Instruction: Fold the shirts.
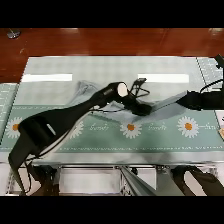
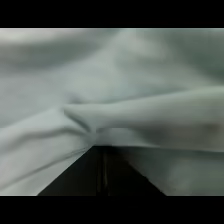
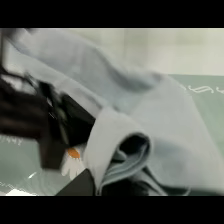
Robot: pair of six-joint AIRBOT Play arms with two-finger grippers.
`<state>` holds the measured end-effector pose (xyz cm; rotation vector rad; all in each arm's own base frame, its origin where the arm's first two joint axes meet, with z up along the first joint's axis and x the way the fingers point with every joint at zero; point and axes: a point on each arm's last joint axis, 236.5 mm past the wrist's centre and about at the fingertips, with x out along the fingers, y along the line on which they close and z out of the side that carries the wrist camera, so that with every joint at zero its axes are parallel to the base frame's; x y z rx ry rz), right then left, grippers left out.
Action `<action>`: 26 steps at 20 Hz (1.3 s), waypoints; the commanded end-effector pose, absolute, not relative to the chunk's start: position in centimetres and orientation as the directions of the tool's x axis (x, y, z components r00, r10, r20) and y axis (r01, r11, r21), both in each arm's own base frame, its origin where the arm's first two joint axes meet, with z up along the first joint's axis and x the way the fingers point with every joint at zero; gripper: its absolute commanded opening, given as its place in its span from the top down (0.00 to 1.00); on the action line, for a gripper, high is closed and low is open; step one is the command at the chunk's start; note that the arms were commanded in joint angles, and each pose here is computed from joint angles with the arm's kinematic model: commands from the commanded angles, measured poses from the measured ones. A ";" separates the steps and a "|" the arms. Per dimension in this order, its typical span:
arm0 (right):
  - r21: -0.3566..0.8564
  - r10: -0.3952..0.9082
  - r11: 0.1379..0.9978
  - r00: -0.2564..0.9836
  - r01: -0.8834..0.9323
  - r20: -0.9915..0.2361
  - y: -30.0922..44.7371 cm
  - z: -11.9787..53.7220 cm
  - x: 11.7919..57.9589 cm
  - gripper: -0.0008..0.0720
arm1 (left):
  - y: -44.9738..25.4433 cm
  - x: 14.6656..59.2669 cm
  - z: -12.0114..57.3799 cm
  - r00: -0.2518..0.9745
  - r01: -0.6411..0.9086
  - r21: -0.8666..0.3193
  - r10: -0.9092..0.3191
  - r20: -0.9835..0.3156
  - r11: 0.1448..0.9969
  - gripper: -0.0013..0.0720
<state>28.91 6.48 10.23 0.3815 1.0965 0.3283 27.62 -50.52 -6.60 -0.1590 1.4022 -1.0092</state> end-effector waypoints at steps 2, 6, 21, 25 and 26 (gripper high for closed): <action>0.474 0.463 0.875 0.467 -0.101 -0.754 7.1 12.7 29.4 0.94 | -51.5 24.6 -5.5 -0.273 0.521 -0.668 -0.637 -0.721 0.532 0.95; 0.491 0.502 0.857 0.469 -0.156 -0.727 9.0 14.2 29.6 0.94 | -42.8 35.1 0.9 -0.132 0.467 -0.657 -0.688 -0.713 0.592 0.95; 0.569 0.691 0.644 0.072 -0.511 -0.719 42.0 5.7 40.7 0.94 | -12.9 27.4 10.9 0.554 0.209 -0.476 -0.504 -0.663 0.854 0.95; 0.669 0.728 0.614 -0.028 -0.418 -0.685 45.9 1.4 40.1 0.41 | -13.0 25.1 5.8 0.513 0.126 -0.530 -0.512 -0.688 0.839 0.95; 0.681 0.727 0.605 -0.062 -0.412 -0.683 45.9 1.0 39.4 0.13 | -12.9 25.6 5.2 0.525 0.109 -0.537 -0.507 -0.683 0.836 0.95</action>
